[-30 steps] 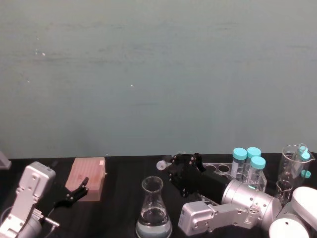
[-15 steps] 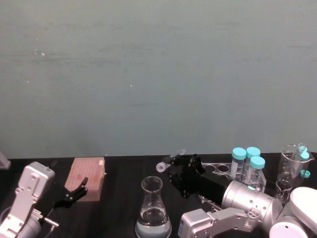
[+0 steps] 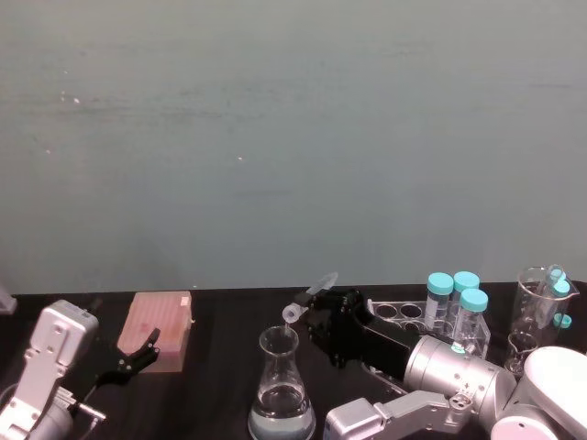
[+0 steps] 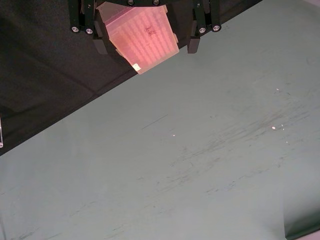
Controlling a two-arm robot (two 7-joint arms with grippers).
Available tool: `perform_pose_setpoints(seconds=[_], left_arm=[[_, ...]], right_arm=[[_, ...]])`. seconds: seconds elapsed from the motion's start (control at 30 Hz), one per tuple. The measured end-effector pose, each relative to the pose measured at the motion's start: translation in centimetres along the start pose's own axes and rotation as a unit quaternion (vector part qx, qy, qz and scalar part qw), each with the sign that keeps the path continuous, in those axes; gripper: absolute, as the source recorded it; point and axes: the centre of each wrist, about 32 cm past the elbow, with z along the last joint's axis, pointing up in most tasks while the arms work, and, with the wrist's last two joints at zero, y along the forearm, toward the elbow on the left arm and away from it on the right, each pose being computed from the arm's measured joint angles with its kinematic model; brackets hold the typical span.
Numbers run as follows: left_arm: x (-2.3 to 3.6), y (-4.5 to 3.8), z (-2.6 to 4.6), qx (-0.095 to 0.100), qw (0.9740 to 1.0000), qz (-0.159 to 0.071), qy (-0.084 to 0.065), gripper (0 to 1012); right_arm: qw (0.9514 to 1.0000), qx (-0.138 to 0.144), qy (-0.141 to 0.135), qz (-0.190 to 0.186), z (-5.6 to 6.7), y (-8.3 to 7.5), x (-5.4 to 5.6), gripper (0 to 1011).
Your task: Pour the liquid from the test tube into the beaker using one hand.
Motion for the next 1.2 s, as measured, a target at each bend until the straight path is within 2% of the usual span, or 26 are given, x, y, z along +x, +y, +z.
perform_pose_setpoints(seconds=[0.33, 1.2], left_arm=[[0.0, 0.0, 0.0, 0.0, 1.0, 0.0, 0.0, 1000], [0.0, 0.0, 0.0, 0.0, 1.0, 0.0, 0.0, 1000]], right_arm=[[0.9997, -0.006, -0.025, 0.002, 0.08, 0.1, -0.2, 213], [0.9981, -0.008, -0.061, 0.006, -0.04, 0.63, -0.43, 213]])
